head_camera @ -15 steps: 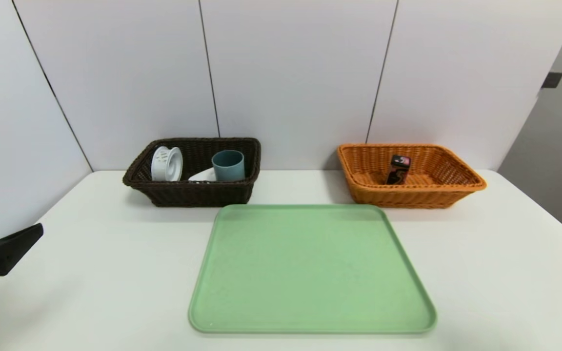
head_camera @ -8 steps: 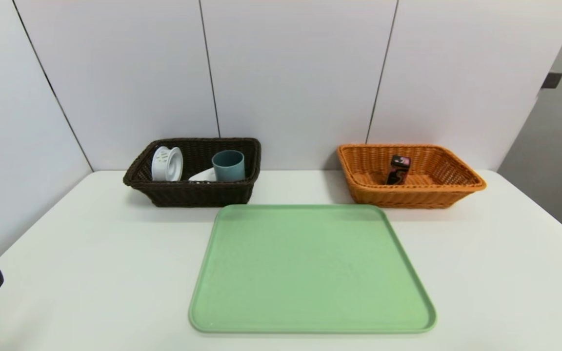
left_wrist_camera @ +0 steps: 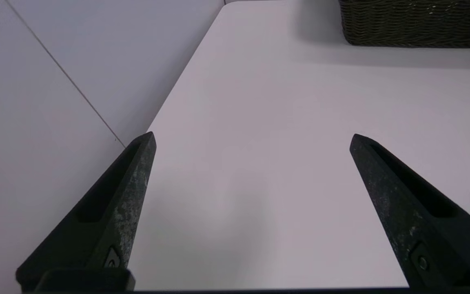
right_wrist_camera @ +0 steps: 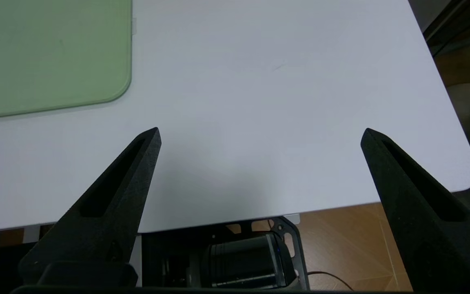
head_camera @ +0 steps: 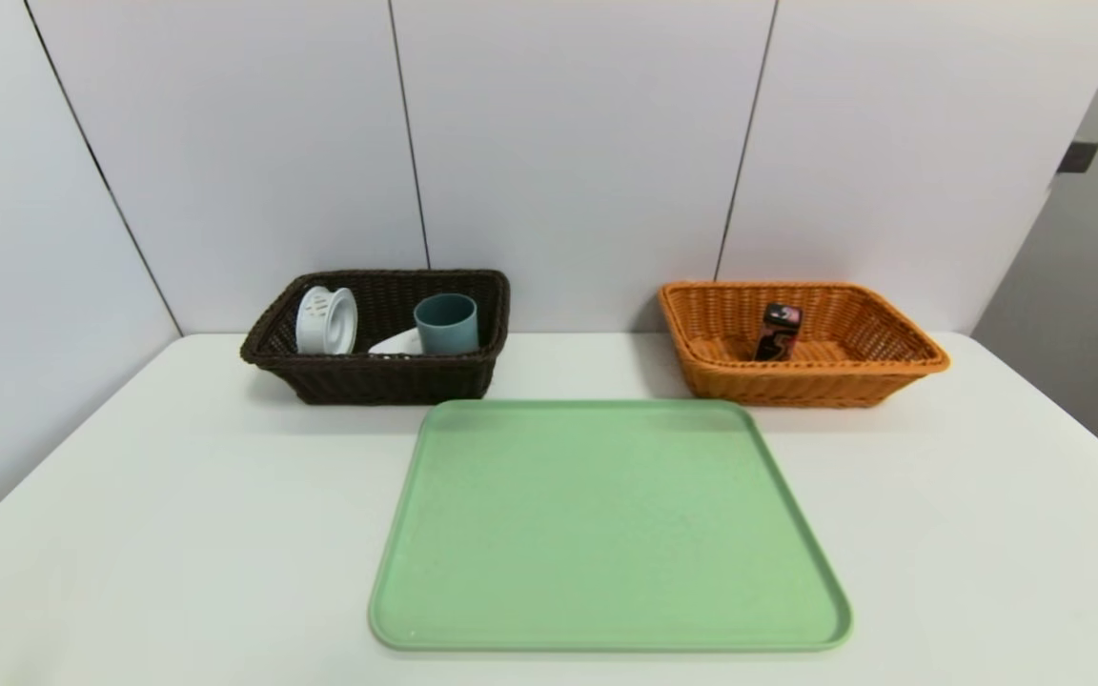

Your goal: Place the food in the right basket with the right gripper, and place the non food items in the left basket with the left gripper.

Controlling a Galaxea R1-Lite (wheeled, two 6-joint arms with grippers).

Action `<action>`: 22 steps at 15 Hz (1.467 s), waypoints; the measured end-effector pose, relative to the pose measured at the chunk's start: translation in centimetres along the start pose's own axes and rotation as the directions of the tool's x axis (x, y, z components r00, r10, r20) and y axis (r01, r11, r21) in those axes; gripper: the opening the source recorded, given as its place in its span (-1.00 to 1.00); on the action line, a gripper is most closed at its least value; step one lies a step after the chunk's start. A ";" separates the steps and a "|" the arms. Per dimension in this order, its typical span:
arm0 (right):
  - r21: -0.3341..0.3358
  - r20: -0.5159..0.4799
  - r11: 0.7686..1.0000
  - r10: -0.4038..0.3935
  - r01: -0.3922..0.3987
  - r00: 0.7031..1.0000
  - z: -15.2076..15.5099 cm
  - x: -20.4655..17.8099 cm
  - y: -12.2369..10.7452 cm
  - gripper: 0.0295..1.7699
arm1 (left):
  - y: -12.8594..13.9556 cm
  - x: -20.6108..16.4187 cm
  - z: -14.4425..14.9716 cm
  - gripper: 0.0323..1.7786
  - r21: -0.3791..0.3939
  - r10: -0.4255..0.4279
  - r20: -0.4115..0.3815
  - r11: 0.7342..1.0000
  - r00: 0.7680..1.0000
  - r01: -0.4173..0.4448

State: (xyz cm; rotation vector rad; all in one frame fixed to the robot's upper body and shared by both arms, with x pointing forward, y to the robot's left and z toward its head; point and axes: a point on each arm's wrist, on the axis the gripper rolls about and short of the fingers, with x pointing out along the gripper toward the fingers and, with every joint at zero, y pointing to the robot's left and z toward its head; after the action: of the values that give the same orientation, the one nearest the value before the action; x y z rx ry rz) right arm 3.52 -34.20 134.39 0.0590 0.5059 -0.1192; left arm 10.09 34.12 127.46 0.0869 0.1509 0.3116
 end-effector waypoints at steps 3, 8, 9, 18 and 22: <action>-0.008 0.022 1.000 -0.008 0.008 1.000 -1.9 -0.8 -0.2 0.91 | 0.2 -0.9 -1.4 0.90 -0.003 0.017 -0.004 1.000 1.000 -0.017; -0.013 0.033 1.000 0.009 -0.008 0.999 -4.2 -1.5 -0.5 0.91 | 0.4 -2.2 -2.7 0.90 -0.006 0.010 0.031 1.000 0.999 -0.010; -0.016 0.028 1.000 0.010 -0.010 1.000 -4.8 -1.7 -0.6 0.91 | 0.4 -2.4 -3.2 0.90 -0.002 0.005 0.019 1.000 1.000 -0.005; -0.054 0.138 0.998 0.032 -0.025 0.990 -9.2 -1.6 -0.7 0.92 | 0.2 -2.4 -5.9 0.90 -0.020 0.003 0.074 1.000 0.997 -0.001; -0.021 0.332 0.999 -0.025 0.034 0.943 -9.5 1.0 -0.6 0.92 | -0.2 -1.8 -7.1 0.90 -0.008 -0.037 0.171 0.999 0.985 0.039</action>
State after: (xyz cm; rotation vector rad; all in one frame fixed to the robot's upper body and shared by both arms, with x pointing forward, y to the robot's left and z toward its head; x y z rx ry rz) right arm -0.23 -34.06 125.53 0.0048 0.1701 -0.1489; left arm 7.32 33.87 120.66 0.0995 -0.0191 0.2659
